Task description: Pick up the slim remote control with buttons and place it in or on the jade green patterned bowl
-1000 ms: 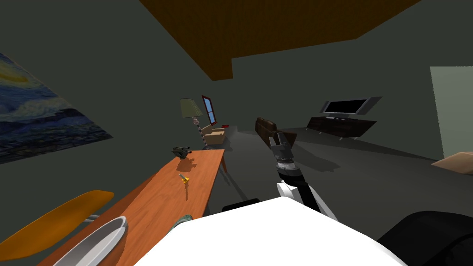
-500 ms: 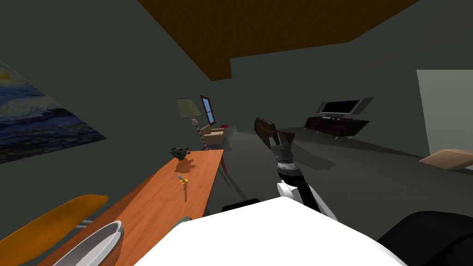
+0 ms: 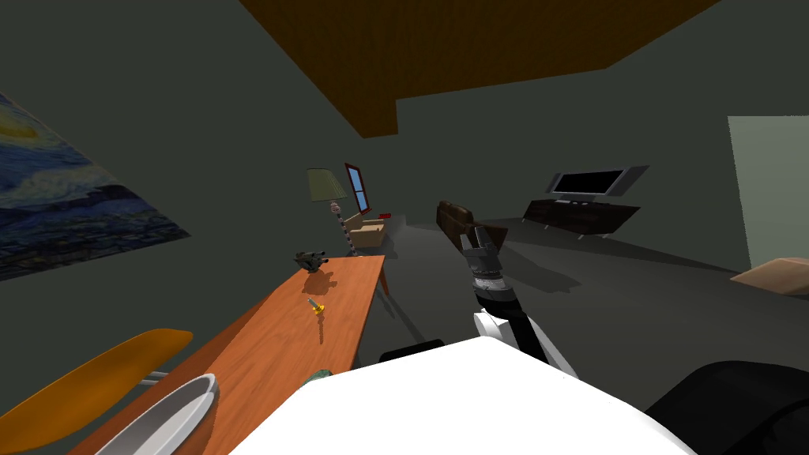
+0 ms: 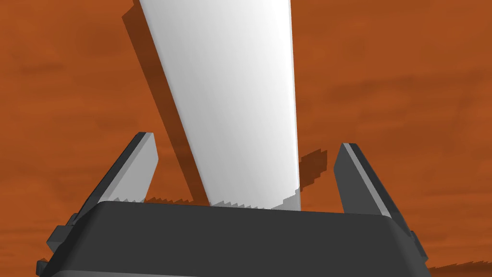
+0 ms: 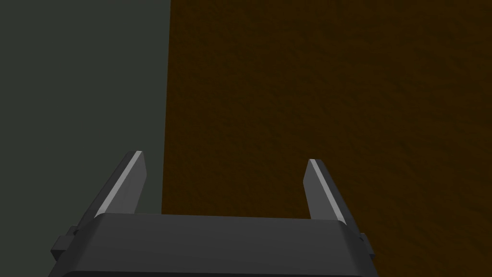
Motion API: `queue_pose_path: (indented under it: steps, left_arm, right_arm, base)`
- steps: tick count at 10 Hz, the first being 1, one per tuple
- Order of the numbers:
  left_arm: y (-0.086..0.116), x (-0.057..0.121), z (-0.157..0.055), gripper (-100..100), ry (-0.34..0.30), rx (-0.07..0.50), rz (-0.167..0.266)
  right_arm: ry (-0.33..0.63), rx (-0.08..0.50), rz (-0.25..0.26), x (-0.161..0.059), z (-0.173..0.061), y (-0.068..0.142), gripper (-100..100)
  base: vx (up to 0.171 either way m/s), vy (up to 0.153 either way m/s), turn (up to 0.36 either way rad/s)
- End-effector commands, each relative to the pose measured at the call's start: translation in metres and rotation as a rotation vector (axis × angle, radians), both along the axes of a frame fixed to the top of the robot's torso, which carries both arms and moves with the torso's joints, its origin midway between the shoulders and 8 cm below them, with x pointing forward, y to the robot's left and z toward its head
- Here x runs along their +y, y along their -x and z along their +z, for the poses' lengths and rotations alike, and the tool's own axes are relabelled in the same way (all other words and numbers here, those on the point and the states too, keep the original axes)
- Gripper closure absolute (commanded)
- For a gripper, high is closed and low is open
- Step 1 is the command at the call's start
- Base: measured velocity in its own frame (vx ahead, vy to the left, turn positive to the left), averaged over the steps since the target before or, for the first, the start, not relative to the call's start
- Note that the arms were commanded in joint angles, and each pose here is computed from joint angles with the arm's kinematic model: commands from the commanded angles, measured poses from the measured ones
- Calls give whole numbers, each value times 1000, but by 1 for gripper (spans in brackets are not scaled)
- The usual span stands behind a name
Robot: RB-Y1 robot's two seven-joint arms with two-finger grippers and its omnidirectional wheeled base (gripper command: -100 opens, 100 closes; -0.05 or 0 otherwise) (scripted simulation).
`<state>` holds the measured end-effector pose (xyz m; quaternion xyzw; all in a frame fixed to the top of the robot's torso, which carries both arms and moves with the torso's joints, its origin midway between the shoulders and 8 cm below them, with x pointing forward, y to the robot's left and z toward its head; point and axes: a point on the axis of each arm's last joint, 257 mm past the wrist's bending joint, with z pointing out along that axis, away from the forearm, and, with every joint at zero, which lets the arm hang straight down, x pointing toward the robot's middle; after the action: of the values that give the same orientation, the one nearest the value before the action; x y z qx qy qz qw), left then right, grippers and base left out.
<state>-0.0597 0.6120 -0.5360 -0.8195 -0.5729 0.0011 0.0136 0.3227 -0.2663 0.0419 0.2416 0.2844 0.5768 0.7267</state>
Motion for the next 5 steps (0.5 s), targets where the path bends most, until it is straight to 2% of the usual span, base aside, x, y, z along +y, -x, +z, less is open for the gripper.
queue_pose_path:
  steps: [1,2,5]
  left_arm:
    - [0,0,0,-100,0,0,0]
    - [0,0,0,100,0,0,1]
    - [0,0,0,100,0,0,3]
  right_arm:
    - [0,0,0,0,0,0,0]
    - [0,0,0,0,0,0,0]
    - [0,0,0,0,0,0,0]
  base:
    - [0,0,0]
    - [0,0,0]
    - [0,0,3]
